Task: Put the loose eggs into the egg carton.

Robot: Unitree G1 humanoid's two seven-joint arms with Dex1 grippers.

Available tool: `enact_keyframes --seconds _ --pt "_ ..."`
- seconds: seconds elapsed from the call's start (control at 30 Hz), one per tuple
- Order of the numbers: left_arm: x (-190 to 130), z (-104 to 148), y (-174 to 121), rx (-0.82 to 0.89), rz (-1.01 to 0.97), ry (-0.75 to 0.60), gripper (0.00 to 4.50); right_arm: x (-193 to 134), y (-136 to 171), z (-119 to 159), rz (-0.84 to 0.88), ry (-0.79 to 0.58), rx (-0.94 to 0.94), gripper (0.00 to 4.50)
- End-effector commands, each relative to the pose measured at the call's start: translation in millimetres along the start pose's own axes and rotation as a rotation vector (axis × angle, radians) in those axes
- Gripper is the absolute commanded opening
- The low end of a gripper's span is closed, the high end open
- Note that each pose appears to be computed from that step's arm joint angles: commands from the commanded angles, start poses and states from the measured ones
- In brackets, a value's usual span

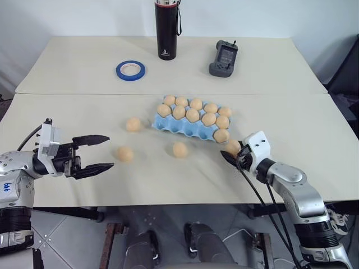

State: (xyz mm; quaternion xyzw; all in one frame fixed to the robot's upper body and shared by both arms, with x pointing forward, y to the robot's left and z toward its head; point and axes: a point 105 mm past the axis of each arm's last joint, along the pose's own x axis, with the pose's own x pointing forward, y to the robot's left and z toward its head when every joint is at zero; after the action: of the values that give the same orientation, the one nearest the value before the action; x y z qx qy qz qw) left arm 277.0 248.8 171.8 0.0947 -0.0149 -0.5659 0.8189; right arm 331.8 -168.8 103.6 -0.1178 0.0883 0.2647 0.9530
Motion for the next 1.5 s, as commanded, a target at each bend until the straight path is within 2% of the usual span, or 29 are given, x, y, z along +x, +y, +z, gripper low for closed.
enact_keyframes --seconds 0.03,0.13,0.33,0.57,0.8,0.9,0.93,1.13,1.3,1.37,1.43,1.5 --pt "4 12 0 0.047 -0.014 -0.034 4.5 -11 -6 20 -0.02 -0.071 -0.041 1.89" --pt "6 13 -1 0.048 -0.019 -0.04 4.5 -20 -12 34 -0.045 -0.109 -0.043 1.67" --pt "7 14 0 0.05 -0.022 -0.051 4.5 -29 -14 65 -0.034 -0.165 -0.023 1.65" --pt "14 17 4 0.061 -0.025 -0.072 4.5 16 4 101 0.046 -0.222 0.001 1.65" --pt "13 19 2 0.075 -0.014 -0.078 4.5 45 24 102 0.119 -0.207 -0.019 1.65" --pt "11 19 1 0.078 -0.004 -0.078 4.5 52 30 93 0.145 -0.145 -0.076 1.65" --pt "11 19 1 0.08 -0.001 -0.079 4.5 52 31 92 0.146 -0.142 -0.08 2.37" --pt "10 19 1 0.082 0.012 -0.08 4.5 48 29 96 0.15 -0.145 -0.096 4.41" --pt "10 19 1 0.083 0.014 -0.086 4.5 32 26 110 0.171 -0.177 -0.119 4.48" --pt "9 19 2 0.083 0.014 -0.087 4.5 15 29 117 0.216 -0.204 -0.118 4.48" --pt "9 19 3 0.081 0.017 -0.087 4.5 -1 34 116 0.28 -0.208 -0.124 4.48" --pt "8 18 4 0.08 0.023 -0.087 4.5 -17 36 104 0.329 -0.176 -0.137 4.48"
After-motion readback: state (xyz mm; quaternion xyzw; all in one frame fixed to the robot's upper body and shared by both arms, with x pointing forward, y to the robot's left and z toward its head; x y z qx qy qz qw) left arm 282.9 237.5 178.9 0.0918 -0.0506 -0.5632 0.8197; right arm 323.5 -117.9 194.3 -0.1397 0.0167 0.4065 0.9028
